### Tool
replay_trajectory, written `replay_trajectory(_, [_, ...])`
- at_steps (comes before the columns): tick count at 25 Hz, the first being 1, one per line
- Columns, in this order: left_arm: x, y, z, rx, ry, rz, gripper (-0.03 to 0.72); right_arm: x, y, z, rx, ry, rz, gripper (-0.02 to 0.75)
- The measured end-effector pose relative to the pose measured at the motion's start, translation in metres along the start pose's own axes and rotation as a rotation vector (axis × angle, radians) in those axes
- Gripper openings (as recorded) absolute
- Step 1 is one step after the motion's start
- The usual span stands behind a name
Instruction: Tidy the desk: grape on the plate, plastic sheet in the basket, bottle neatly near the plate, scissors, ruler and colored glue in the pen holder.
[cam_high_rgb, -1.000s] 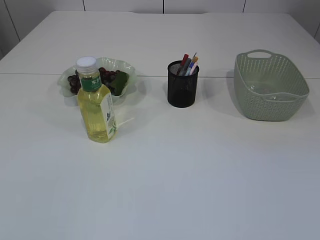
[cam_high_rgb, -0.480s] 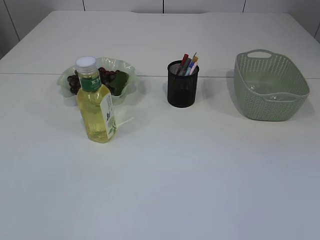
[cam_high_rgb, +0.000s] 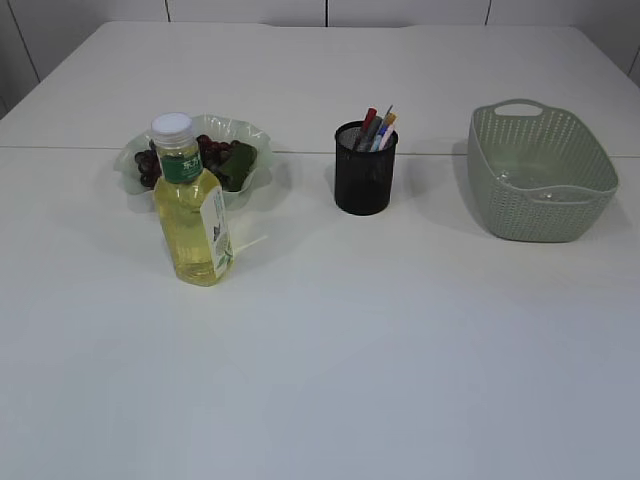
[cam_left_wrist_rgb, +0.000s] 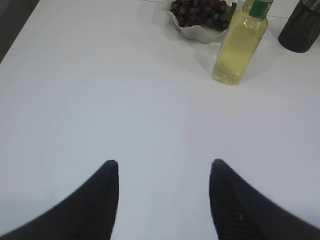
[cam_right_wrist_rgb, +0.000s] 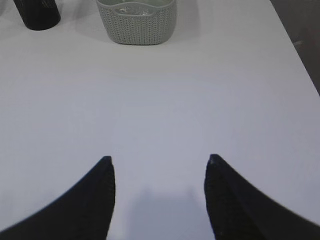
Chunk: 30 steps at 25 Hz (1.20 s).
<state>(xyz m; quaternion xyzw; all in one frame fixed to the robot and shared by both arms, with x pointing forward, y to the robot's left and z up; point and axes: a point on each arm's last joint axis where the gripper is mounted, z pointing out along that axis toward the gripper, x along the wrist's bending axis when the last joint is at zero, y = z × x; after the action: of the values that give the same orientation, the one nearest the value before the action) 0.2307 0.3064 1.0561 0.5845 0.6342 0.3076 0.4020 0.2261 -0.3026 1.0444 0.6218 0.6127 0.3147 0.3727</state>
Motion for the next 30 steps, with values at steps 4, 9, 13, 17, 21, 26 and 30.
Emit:
replay_trajectory(4, [-0.0002,0.0001,0.0000,-0.001,-0.002,-0.001,0.424,0.0001,0.0000,0.0000,0.000,0.001,-0.002,0.451])
replay_trajectory(9, [-0.0002,0.0002,0.0000,-0.002,-0.002,-0.001,0.424,-0.0001,0.0001,0.0000,-0.001,0.008,-0.006,0.451])
replay_trajectory(13, [-0.0002,0.0003,0.0000,-0.003,-0.002,-0.001,0.421,-0.0001,0.0001,0.0001,-0.002,0.022,-0.013,0.451])
replay_trajectory(17, [-0.0003,0.0003,-0.0001,-0.005,0.007,-0.006,0.415,-0.0001,0.0001,0.0001,-0.002,0.022,-0.013,0.451])
replay_trajectory(21, [-0.0004,0.0002,-0.0001,-0.006,0.015,-0.009,0.414,-0.0001,0.0001,0.0001,-0.002,0.022,-0.013,0.451])
replay_trajectory(26, [-0.0004,0.0002,-0.0001,-0.006,0.015,-0.009,0.412,-0.0001,0.0002,0.0001,-0.004,0.022,-0.013,0.451])
replay_trajectory(30, [-0.0004,0.0002,-0.0001,-0.006,0.015,-0.009,0.412,-0.0001,0.0002,0.0001,-0.004,0.022,-0.013,0.451])
